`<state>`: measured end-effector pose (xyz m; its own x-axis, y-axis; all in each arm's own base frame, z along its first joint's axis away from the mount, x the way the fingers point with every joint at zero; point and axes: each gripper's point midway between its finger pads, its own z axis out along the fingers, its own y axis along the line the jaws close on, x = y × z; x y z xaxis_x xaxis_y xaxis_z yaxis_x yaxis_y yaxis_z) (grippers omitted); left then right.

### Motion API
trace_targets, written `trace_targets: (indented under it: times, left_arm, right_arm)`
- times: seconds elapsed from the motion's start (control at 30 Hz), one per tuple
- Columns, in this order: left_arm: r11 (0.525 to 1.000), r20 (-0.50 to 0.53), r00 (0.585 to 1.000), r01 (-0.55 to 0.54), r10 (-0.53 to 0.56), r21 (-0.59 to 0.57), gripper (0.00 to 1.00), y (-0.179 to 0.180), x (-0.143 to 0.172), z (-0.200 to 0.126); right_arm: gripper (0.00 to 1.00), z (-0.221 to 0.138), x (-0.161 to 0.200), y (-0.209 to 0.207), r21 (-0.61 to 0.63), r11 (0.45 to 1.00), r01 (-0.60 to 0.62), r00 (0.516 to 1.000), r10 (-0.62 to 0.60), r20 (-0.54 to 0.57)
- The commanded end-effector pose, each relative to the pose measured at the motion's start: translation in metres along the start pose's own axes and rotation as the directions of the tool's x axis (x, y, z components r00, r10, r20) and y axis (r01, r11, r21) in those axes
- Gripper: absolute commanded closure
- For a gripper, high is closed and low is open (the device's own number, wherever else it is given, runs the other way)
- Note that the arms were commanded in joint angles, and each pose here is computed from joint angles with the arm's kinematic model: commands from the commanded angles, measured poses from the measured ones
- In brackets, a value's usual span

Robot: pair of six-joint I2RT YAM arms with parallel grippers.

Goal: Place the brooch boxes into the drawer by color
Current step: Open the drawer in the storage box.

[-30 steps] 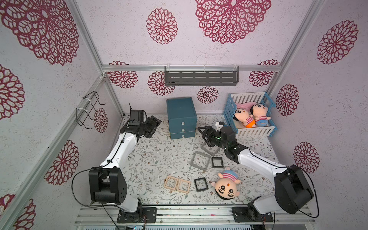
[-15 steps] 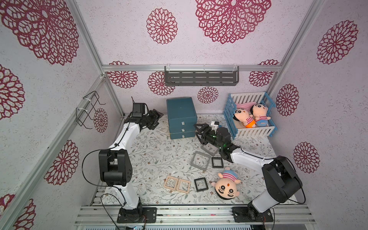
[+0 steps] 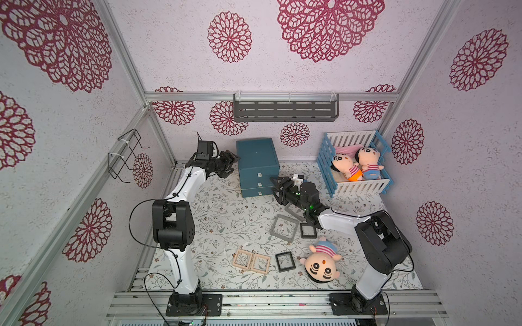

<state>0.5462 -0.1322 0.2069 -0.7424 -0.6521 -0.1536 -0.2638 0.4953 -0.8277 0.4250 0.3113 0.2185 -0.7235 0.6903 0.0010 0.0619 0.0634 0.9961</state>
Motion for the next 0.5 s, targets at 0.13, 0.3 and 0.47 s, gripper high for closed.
trace_targets:
  times: [0.13, 0.3, 0.47]
  left_arm:
    - [0.998, -0.046, 0.999, -0.029, 0.026, -0.060, 0.36, 0.016, 0.010, 0.013]
    - [0.996, -0.056, 0.998, -0.029, 0.025, -0.078, 0.43, 0.024, 0.014, 0.015]
    - [0.996, -0.059, 0.998, -0.035, 0.030, -0.079, 0.45, 0.024, 0.015, 0.015]
  right_arm:
    - [0.36, 0.020, 0.005, 0.029, -0.112, 0.994, -0.011, 1.000, 0.009, -0.014]
    - [0.44, 0.033, 0.006, 0.028, -0.125, 0.992, -0.021, 1.000, 0.019, -0.017]
    - [0.53, 0.046, 0.004, 0.030, -0.149, 0.988, -0.034, 0.999, 0.032, -0.013]
